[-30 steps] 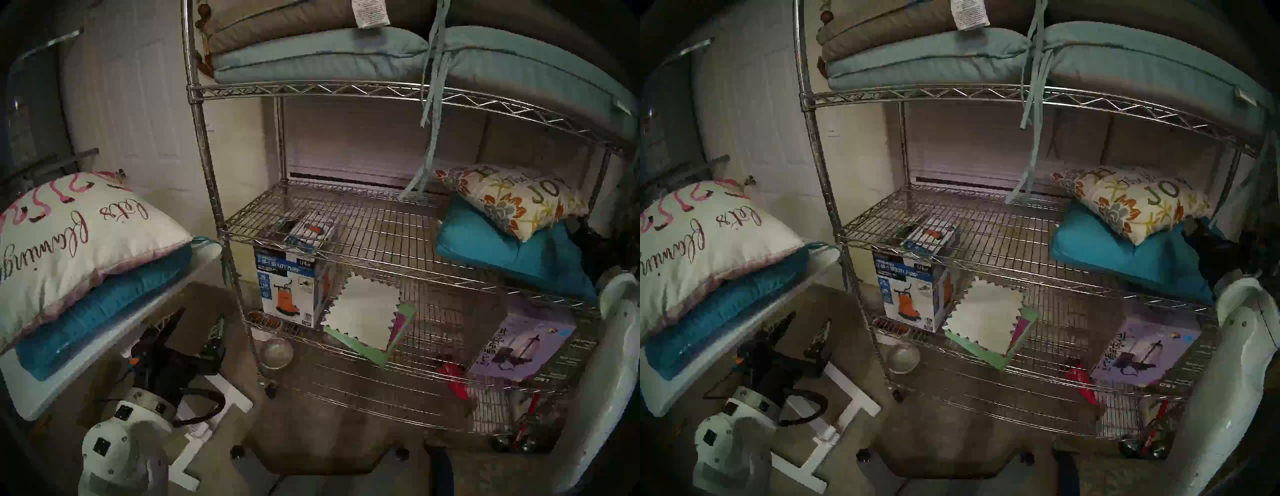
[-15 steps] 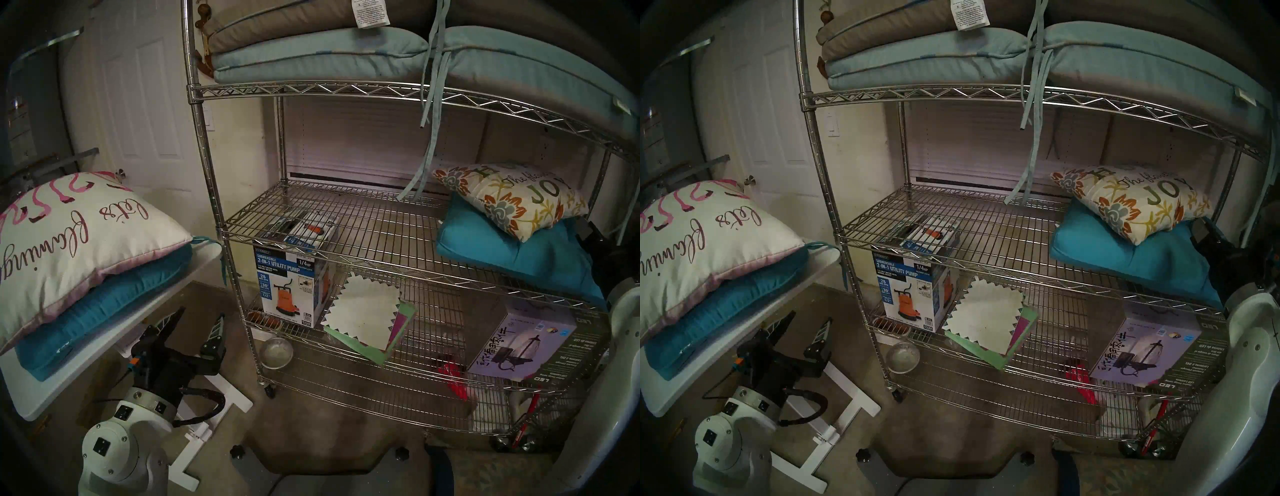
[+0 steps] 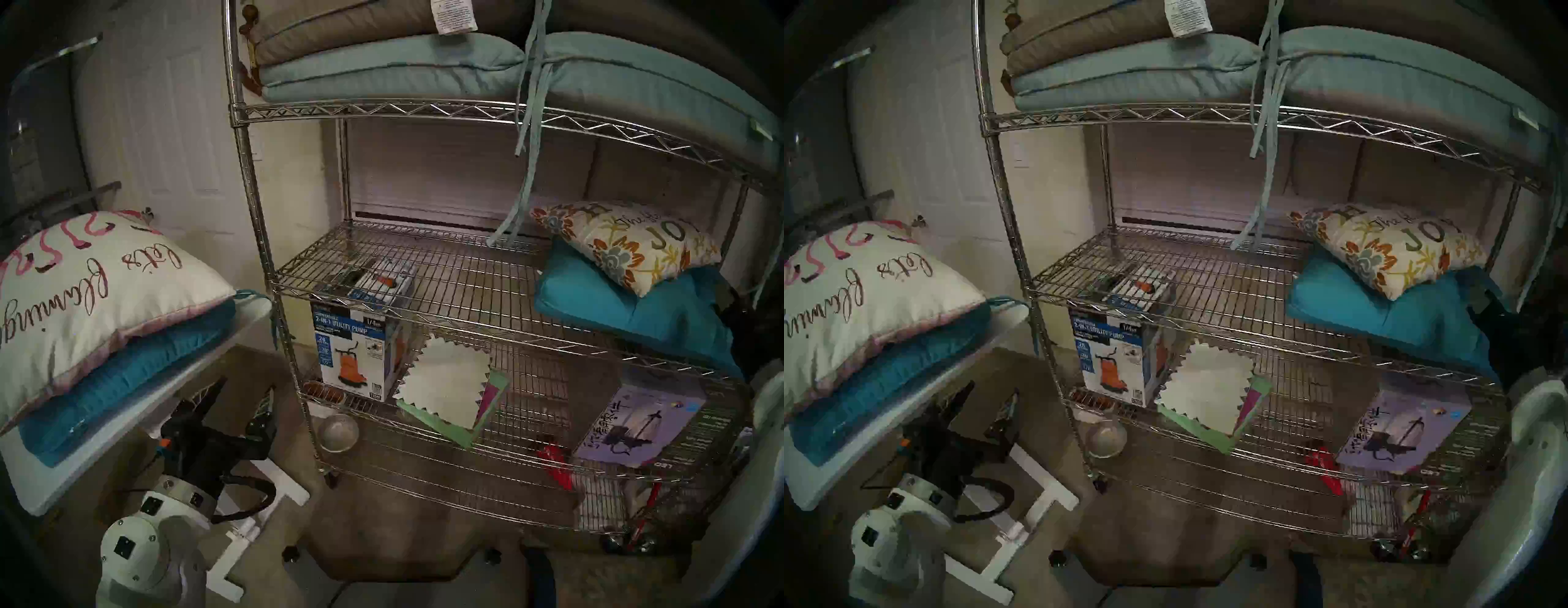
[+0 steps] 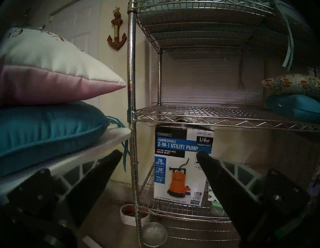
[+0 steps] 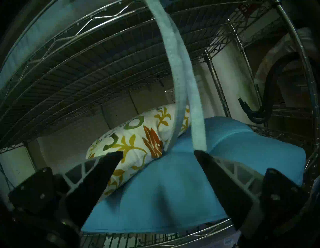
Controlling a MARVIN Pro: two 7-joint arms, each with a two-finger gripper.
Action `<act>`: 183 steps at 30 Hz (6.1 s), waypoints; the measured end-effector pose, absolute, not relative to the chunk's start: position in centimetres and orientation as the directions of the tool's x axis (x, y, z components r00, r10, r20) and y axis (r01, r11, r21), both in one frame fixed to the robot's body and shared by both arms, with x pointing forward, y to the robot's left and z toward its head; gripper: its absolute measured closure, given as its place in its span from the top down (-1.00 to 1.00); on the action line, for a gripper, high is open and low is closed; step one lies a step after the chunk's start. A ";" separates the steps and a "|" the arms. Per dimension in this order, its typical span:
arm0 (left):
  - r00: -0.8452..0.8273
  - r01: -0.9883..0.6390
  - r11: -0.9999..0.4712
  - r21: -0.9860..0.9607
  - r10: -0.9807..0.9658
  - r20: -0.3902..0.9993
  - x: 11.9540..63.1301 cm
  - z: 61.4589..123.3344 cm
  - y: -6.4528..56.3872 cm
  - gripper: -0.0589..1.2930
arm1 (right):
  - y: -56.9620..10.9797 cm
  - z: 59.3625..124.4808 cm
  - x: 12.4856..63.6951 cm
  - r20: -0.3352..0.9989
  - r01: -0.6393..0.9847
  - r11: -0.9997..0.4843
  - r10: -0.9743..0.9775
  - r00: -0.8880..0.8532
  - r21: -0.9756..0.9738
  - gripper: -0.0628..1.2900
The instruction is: Put cushion on the shelf
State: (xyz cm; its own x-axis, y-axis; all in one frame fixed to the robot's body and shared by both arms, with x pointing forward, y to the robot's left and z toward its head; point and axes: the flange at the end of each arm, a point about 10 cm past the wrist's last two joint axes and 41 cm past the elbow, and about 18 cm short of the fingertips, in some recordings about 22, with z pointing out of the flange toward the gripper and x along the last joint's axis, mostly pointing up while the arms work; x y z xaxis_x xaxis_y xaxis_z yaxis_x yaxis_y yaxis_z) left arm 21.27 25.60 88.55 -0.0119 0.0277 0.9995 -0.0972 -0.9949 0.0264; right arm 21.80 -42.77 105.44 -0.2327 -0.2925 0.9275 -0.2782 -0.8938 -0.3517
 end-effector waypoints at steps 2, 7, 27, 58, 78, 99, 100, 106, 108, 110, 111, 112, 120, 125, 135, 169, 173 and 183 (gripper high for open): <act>-0.012 -0.097 -0.995 0.026 0.028 1.000 21.3 88.5 25.6 0.89 | -42.8 105.4 21.7 0.928 -0.276 -0.895 -0.293 -0.233 -0.351 0.86; -0.012 -0.097 -0.995 0.026 0.027 1.000 21.3 88.5 25.6 0.89 | -42.7 105.2 21.5 0.928 -0.270 -0.897 -0.292 -0.233 -0.350 0.86; -0.012 -0.097 -0.995 0.026 0.028 1.000 21.3 88.5 25.6 0.89 | -42.7 105.2 21.4 0.928 -0.255 -0.904 -0.284 -0.240 -0.343 0.86; -0.012 -0.097 -0.995 0.026 0.028 1.000 21.3 88.5 25.6 0.90 | -42.6 105.3 21.4 0.928 -0.248 -0.907 -0.281 -0.246 -0.341 0.86; -0.017 -0.108 -0.994 0.021 0.023 1.000 21.2 89.0 25.0 0.90 | -42.6 105.3 21.4 0.928 -0.248 -0.907 -0.281 -0.247 -0.341 0.86; -0.001 -0.232 -0.947 -0.224 -0.230 0.973 18.1 88.4 19.9 0.90 | -42.7 105.3 21.3 0.928 -0.248 -0.907 -0.281 -0.247 -0.341 0.86; 0.002 -0.232 -0.943 -0.238 -0.246 0.969 17.8 88.3 19.9 0.90 | -42.7 105.3 21.3 0.928 -0.248 -0.907 -0.281 -0.247 -0.341 0.86; 0.013 -0.221 -0.920 -0.323 -0.334 0.942 16.6 87.6 20.5 0.90 | -42.7 105.3 21.3 0.928 -0.249 -0.907 -0.281 -0.247 -0.340 0.86; 0.016 -0.215 -0.912 -0.349 -0.361 0.932 16.3 87.5 20.8 0.90 | -42.7 105.3 21.3 0.928 -0.249 -0.907 -0.281 -0.247 -0.340 0.86; 0.017 -0.206 -0.902 -0.380 -0.392 0.920 15.9 87.4 21.1 0.90 | -42.7 105.3 21.3 0.928 -0.249 -0.907 -0.281 -0.247 -0.340 0.86; 0.018 -0.202 -0.896 -0.395 -0.407 0.913 15.8 87.3 21.3 0.90 | -42.7 105.3 21.3 0.928 -0.249 -0.907 -0.281 -0.247 -0.340 0.86; 0.018 -0.199 -0.892 -0.405 -0.416 0.909 15.7 87.3 21.5 0.90 | -42.7 105.3 21.3 0.928 -0.249 -0.907 -0.281 -0.247 -0.340 0.86; 0.023 -0.154 -0.844 -0.515 -0.524 0.852 14.6 87.2 23.2 0.90 | -42.7 105.3 21.3 0.928 -0.250 -0.907 -0.280 -0.247 -0.340 0.86; 0.026 -0.128 -0.817 -0.563 -0.570 0.821 14.0 87.3 24.1 0.90 | -42.7 105.3 21.3 0.928 -0.250 -0.907 -0.280 -0.247 -0.340 0.86; 0.039 -0.056 -0.732 -0.678 -0.681 0.732 12.7 87.8 26.7 0.90 | -42.7 105.3 21.2 0.928 -0.250 -0.907 -0.280 -0.247 -0.340 0.86; 0.184 0.114 -0.350 -0.930 -0.912 0.366 7.2 91.9 35.7 0.90 | -42.7 105.4 21.2 0.928 -0.244 -0.909 -0.278 -0.249 -0.338 0.86; 0.212 0.135 -0.271 -0.953 -0.932 0.295 6.3 93.1 37.1 0.90 | -42.7 105.4 21.2 0.928 -0.244 -0.909 -0.277 -0.249 -0.337 0.86; 0.271 0.177 -0.088 -0.980 -0.953 0.134 4.1 96.4 39.8 0.90 | -42.7 105.4 21.2 0.928 -0.243 -0.910 -0.277 -0.249 -0.337 0.86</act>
